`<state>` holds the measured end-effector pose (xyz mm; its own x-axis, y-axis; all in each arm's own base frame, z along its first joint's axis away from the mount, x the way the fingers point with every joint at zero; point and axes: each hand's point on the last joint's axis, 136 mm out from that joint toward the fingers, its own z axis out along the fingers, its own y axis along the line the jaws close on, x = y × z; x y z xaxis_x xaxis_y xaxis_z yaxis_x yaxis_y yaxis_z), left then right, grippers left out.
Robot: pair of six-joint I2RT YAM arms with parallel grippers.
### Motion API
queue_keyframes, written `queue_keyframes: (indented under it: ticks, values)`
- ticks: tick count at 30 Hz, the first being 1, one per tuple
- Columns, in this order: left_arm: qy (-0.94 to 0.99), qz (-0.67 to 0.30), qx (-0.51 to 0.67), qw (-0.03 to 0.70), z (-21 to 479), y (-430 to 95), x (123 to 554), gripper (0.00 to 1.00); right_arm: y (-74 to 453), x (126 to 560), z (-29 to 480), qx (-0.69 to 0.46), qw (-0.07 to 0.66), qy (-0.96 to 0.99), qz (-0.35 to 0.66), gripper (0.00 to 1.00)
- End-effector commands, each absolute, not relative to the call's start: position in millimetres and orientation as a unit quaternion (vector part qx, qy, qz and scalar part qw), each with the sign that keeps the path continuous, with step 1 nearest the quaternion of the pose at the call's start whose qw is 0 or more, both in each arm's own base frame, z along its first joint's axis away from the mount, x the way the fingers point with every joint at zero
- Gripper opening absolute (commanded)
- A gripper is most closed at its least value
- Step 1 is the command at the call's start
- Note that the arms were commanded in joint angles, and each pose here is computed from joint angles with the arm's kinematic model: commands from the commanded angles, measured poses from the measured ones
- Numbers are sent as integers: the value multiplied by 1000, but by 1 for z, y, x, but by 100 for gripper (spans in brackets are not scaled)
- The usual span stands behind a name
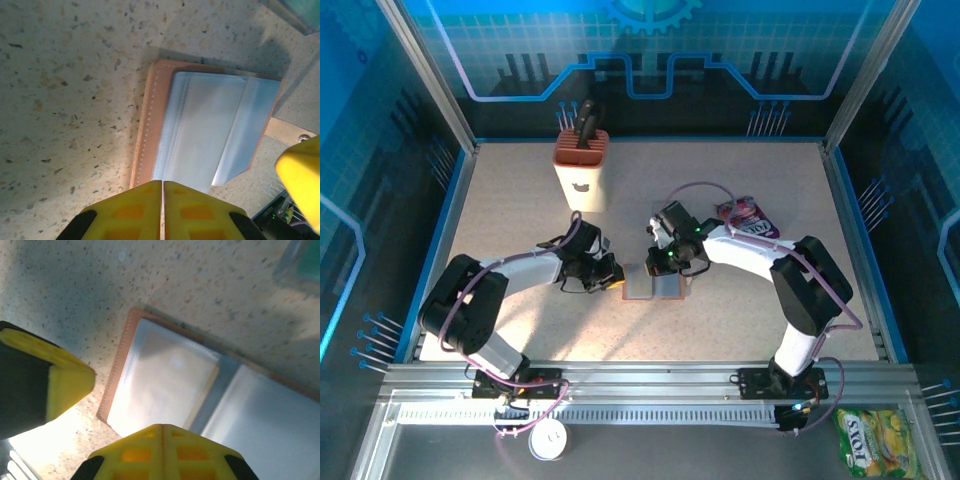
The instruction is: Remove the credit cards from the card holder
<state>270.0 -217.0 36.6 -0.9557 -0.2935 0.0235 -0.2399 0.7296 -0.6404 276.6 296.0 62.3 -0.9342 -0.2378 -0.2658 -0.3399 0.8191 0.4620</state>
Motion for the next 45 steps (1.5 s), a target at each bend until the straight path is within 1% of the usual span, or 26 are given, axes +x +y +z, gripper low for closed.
queue_keyframes:
  ticks: [1, 4, 8, 13, 20, 23, 29, 36, 45]
  values:
    - [926, -349, -143, 27, 33, -219, 266, 9, 313, 270, 72, -138, 101, 934, 312, 8]
    - [925, -351, -142, 24, 32, -221, 264, 8, 318, 268, 70, -124, 92, 931, 331, 6]
    - [926, -348, -143, 19, 28, -220, 262, 7, 328, 265, 65, -112, 70, 925, 356, 1]
    - [927, -346, -142, 12, 24, -221, 262, 6, 334, 265, 57, -93, 47, 924, 368, 1]
    - [930, -339, -139, -1, 20, -221, 261, 5, 334, 264, 46, -81, 30, 927, 364, 9]
    - [932, -333, -141, -5, 18, -220, 260, 5, 329, 263, 41, -75, 23, 933, 352, 14]
    - [936, -321, -144, -16, 11, -218, 257, 5, 320, 261, 31, -67, 15, 942, 329, 20]
    - [939, -312, -144, -19, 10, -215, 256, 5, 307, 263, 25, -67, 16, 954, 293, 23]
    - [941, -305, -143, -17, 10, -214, 257, 5, 295, 265, 24, -64, 18, 959, 277, 24]
